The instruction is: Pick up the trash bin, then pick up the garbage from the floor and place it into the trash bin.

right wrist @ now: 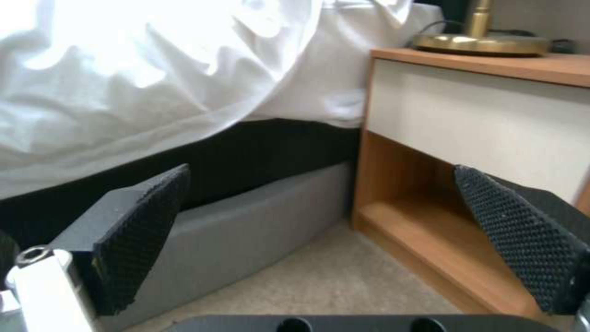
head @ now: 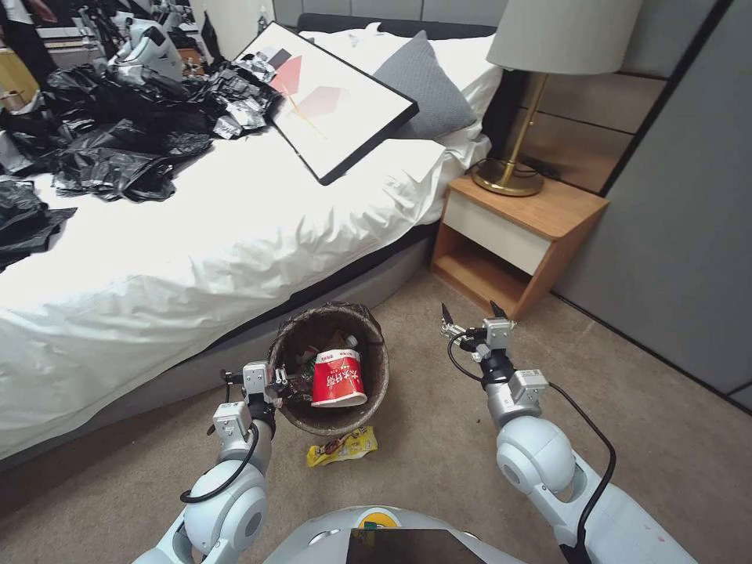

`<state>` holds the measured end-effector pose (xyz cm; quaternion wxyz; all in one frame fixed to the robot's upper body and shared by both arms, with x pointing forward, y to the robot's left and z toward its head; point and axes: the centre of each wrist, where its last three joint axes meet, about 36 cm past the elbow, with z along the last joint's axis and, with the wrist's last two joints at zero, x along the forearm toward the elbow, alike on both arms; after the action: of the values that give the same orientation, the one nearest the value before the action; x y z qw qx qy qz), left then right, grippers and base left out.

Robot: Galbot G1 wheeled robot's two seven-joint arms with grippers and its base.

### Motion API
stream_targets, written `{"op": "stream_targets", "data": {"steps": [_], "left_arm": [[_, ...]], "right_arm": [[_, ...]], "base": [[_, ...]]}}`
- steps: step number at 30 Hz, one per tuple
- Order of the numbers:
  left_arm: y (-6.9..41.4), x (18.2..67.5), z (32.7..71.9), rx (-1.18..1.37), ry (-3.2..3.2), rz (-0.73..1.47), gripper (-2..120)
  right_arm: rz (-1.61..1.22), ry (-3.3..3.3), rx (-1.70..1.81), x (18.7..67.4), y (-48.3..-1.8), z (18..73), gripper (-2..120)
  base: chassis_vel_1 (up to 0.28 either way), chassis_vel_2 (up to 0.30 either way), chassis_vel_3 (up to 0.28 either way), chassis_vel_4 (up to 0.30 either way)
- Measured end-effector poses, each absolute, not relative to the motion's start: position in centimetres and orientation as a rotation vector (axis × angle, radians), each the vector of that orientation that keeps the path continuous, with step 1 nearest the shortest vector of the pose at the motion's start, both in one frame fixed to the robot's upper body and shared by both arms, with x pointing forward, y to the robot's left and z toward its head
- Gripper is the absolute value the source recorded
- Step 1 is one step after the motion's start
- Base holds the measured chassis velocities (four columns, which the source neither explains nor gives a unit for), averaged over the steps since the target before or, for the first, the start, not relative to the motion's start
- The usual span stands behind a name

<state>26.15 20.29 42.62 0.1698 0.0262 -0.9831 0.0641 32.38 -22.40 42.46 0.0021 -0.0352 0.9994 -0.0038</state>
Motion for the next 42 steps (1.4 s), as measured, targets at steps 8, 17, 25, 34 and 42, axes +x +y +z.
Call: {"op": "stream_targets", "data": {"steps": [8,17,25,34,42], "left_arm": [[20.27,25.89,42.6,0.077,-2.793,0.179,0],[20.32,25.79,42.62,0.083,-2.796,0.174,0],[20.31,25.79,42.62,0.083,-2.797,0.174,0],[20.29,25.83,42.64,0.084,-2.799,0.176,0],[20.34,25.91,42.57,0.087,-2.799,0.175,0]], "right_arm": [[-0.008,3.145,-0.107,32.35,-22.09,42.35,100],[-0.006,3.148,-0.107,32.36,-21.93,42.23,100],[-0.005,3.149,-0.111,32.41,-21.81,42.2,100],[-0.004,3.152,-0.112,32.51,-21.65,42.08,100],[-0.003,3.155,-0.111,32.59,-21.57,41.98,100]], "base": [[0.052,0.058,0.056,0.061],[0.053,0.062,0.062,0.066],[0.068,0.06,0.055,0.064],[0.061,0.064,0.072,0.056],[0.07,0.063,0.055,0.049]]}}
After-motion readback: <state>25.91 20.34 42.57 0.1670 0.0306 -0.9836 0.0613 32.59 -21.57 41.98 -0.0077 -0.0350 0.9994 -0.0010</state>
